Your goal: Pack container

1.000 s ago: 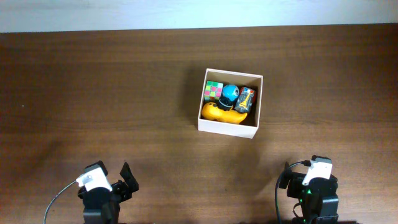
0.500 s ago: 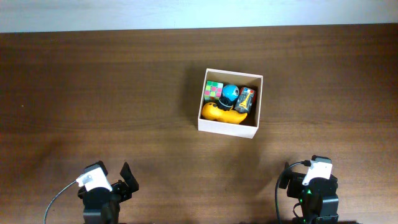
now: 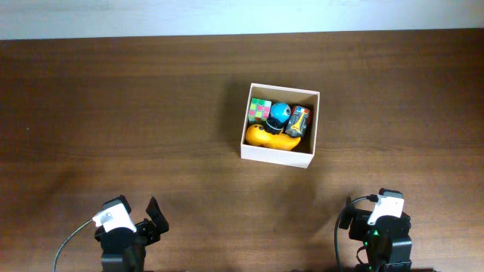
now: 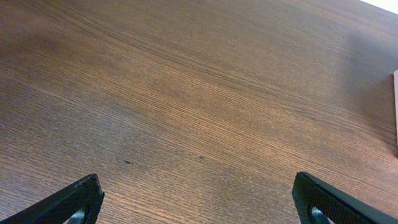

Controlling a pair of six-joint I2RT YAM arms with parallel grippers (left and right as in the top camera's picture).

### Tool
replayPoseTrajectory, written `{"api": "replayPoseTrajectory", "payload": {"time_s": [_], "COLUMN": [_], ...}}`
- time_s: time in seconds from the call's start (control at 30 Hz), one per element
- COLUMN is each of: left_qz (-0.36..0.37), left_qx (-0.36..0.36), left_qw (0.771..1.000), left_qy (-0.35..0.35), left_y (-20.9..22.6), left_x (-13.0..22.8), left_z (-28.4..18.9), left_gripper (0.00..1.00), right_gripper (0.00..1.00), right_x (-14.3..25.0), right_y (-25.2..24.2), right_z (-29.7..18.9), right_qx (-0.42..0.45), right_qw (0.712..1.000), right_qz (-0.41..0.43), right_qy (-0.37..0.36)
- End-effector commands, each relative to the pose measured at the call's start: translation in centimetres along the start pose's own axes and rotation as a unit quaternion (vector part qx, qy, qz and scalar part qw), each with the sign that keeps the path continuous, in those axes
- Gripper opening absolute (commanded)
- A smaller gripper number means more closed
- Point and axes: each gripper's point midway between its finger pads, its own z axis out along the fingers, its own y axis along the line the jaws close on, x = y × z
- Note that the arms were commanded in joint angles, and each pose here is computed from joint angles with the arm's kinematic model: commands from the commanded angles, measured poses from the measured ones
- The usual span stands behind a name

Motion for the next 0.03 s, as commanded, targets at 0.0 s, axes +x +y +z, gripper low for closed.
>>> {"api": "replayPoseTrajectory", "payload": {"time_s": [0.0], "left_qz": [-0.004], "left_qx": [0.004], "left_qw": [1.0], "left_qy": [0.0], "left_y": [-0.11], "left_x": [0.12], "left_z": [0.04], "left_gripper": [0.99], "right_gripper": [0.99], "right_x": [0.02], "right_y": [-0.11], "right_z": [0.05], "right_qx": [0.002], "right_qw": [1.0], "right_qz": [0.0], "right_qy": [-0.003]}}
